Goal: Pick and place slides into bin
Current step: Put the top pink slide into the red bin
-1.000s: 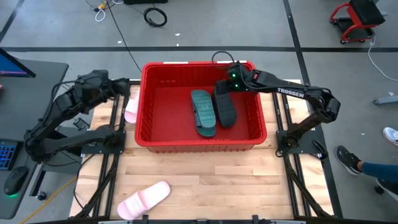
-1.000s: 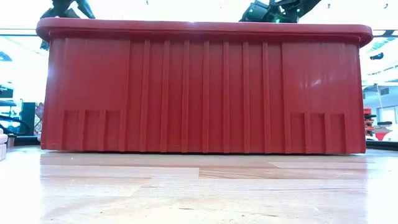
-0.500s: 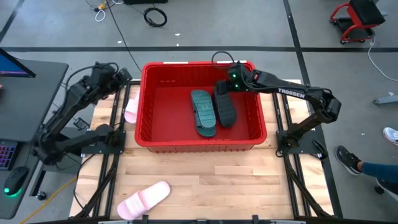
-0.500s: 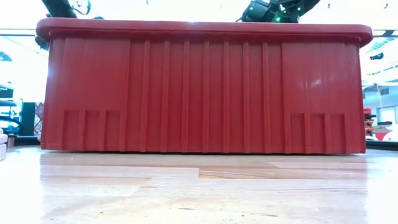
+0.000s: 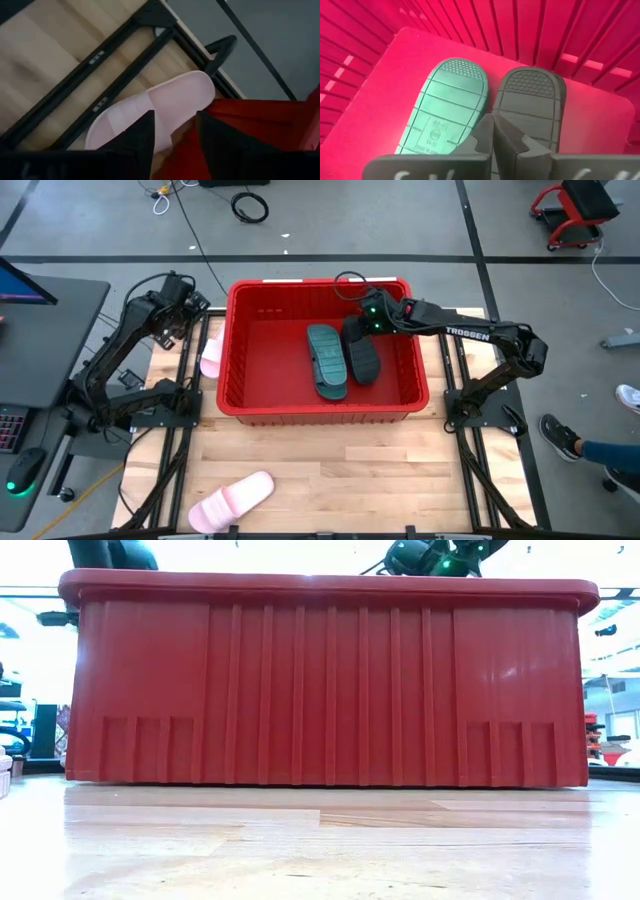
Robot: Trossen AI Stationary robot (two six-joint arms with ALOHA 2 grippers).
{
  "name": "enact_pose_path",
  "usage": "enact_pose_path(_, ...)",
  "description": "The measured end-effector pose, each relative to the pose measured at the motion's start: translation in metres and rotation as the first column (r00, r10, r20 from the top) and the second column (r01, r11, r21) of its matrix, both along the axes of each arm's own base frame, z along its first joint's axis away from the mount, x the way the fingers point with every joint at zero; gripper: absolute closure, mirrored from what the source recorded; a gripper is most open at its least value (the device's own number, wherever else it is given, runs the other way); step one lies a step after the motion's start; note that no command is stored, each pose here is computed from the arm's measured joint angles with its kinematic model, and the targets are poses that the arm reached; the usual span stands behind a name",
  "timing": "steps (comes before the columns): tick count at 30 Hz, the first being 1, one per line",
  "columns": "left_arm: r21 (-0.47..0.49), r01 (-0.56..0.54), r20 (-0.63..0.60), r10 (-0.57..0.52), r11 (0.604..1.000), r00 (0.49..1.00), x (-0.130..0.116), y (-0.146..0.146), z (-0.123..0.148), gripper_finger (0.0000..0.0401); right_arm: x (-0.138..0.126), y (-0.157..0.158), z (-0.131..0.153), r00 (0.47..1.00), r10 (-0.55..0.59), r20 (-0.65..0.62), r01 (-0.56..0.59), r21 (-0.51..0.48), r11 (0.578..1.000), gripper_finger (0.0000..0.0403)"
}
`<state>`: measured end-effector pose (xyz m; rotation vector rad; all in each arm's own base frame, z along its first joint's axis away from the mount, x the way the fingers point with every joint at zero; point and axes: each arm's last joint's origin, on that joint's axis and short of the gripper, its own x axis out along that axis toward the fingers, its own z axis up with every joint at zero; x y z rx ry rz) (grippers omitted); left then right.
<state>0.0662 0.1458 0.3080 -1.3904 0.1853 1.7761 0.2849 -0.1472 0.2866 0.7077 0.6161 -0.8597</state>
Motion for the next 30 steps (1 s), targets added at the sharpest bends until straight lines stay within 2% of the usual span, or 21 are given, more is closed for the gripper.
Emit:
enact_pose_path(7, -0.036, -0.133, 0.064, 0.136, 0.990, 0.989, -0.005, -0.012, -0.008, 0.0279, 0.000, 0.000, 0.000, 1.000, 0.016, -0.012, -0.016, -0.014, 1.000, 0.0388)
enact_pose_path(11, -0.147, -0.220, 0.173, 0.244, 0.964, 0.954, -0.008, -0.024, -0.039, 0.0298, 0.000, 0.000, 0.000, 1.000, 0.024, -0.017, -0.024, -0.020, 1.000, 0.0388)
enact_pose_path(16, -0.202, -0.284, 0.242, 0.329, 0.937, 0.913, -0.014, -0.038, -0.078, 0.0322, 0.000, 0.000, 0.000, 0.999, 0.030, -0.021, -0.031, -0.024, 0.999, 0.0388)
enact_pose_path(19, -0.194, -0.305, 0.271, 0.350, 0.932, 0.897, -0.018, -0.045, -0.093, 0.0334, 0.000, 0.000, 0.000, 0.999, 0.030, -0.021, -0.031, -0.023, 0.999, 0.0389)
enact_pose_path(22, -0.148, -0.262, 0.340, 0.298, 0.953, 0.892, -0.016, -0.044, -0.104, 0.0342, 0.000, 0.000, 0.000, 0.999, 0.031, -0.021, -0.031, -0.023, 0.999, 0.0389)
enact_pose_path(24, -0.133, -0.249, 0.407, 0.282, 0.959, 0.869, -0.014, -0.042, -0.114, 0.0346, 0.000, 0.000, 0.000, 0.999, 0.031, -0.021, -0.031, -0.022, 0.999, 0.0389)
enact_pose_path(25, -0.156, -0.251, 0.427, 0.294, 0.955, 0.855, -0.014, -0.043, -0.121, 0.0348, 0.000, 0.000, 0.000, 0.999, 0.031, -0.020, -0.031, -0.022, 0.999, 0.0389)
enact_pose_path(28, -0.250, -0.302, 0.415, 0.384, 0.920, 0.825, -0.016, -0.050, -0.143, 0.0351, 0.000, 0.000, 0.000, 0.999, 0.037, -0.017, -0.037, -0.012, 0.999, 0.0389)
enact_pose_path(30, -0.276, -0.320, 0.394, 0.410, 0.906, 0.822, -0.019, -0.054, -0.156, 0.0351, 0.000, 0.000, 0.000, 0.999, 0.049, -0.013, -0.049, 0.001, 0.999, 0.0389)
